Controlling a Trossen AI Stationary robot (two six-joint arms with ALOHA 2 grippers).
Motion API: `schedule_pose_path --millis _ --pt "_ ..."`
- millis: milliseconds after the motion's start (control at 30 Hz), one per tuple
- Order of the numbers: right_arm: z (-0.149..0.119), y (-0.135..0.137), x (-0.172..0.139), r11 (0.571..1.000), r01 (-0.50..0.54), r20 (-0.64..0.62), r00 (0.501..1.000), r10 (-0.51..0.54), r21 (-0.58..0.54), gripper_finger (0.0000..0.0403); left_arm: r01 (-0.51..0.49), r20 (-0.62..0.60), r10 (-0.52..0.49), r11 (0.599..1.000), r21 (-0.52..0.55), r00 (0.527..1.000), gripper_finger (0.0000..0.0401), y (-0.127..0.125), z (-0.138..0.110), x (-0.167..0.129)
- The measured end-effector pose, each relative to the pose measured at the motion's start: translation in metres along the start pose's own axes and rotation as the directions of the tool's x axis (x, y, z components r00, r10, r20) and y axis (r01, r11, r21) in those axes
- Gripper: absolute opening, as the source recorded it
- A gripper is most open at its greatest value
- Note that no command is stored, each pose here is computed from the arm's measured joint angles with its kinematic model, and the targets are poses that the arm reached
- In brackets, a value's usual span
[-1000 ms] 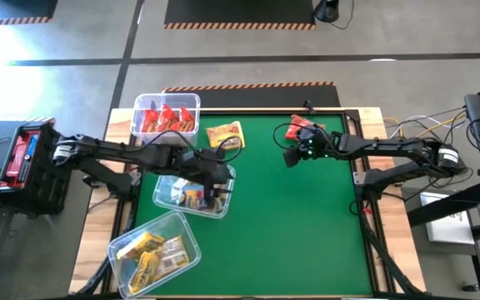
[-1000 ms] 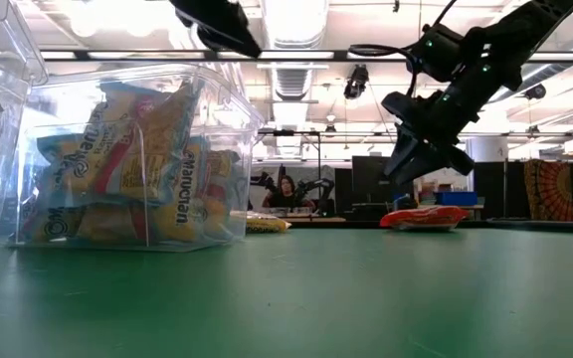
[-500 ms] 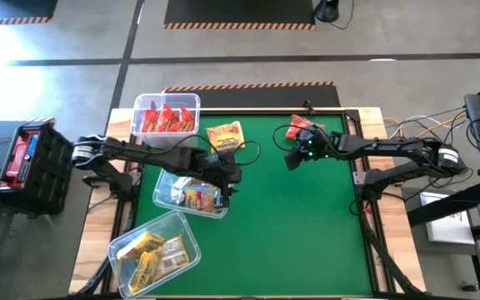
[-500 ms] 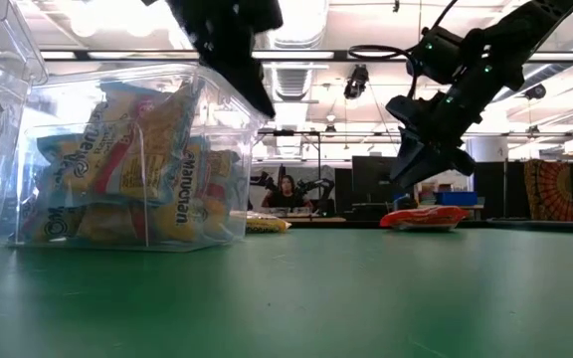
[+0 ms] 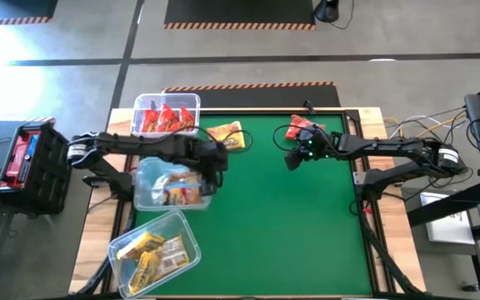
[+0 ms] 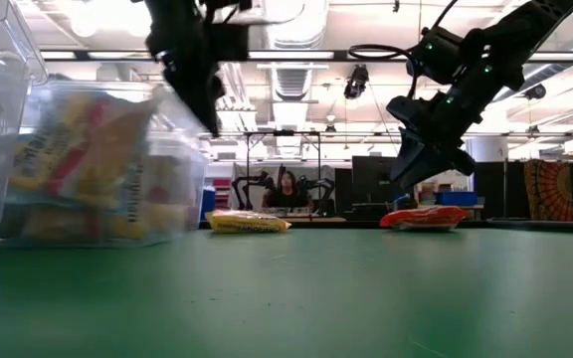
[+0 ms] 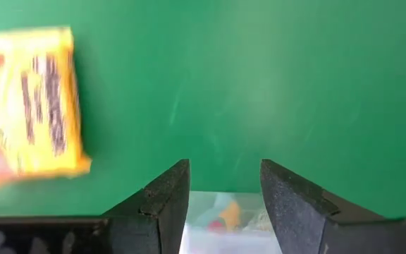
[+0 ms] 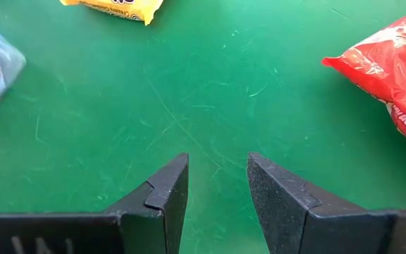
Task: Sort Maruchan noodles
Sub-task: Adjust the middle transparent bin, then put the orange noodle pack into the top transparent bin
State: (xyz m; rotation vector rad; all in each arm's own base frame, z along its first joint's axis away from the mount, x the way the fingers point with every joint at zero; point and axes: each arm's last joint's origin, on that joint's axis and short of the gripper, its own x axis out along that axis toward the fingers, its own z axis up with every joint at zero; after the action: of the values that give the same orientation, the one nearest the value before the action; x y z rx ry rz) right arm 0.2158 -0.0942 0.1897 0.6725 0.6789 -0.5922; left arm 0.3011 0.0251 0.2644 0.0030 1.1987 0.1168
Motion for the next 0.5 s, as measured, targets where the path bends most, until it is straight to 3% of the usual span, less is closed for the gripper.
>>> schedule_pose_path --millis 100,200,333,500 --pt "0.000 0.000 0.000 1.000 0.001 -0.001 1.000 -0.001 0.001 0.0137 -0.014 -0.067 0.013 1.000 -0.004 0.998 0.0157 0.007 -0.009 0.000" --pt "0.000 0.000 0.000 1.000 0.003 -0.001 1.000 -0.003 0.001 0.0137 -0.016 -0.027 0.017 1.000 0.017 0.999 0.0157 0.010 -0.010 -0.009" --pt "0.000 -0.002 0.000 0.999 0.045 0.021 0.999 -0.045 0.000 0.0137 -0.023 0.059 0.020 0.999 0.041 0.998 0.0157 0.011 -0.008 -0.023" --pt "0.006 -0.013 -0.001 0.982 0.183 0.094 0.978 -0.187 0.045 0.0137 -0.042 0.236 0.032 0.998 0.039 0.971 0.0157 0.014 0.002 -0.048"
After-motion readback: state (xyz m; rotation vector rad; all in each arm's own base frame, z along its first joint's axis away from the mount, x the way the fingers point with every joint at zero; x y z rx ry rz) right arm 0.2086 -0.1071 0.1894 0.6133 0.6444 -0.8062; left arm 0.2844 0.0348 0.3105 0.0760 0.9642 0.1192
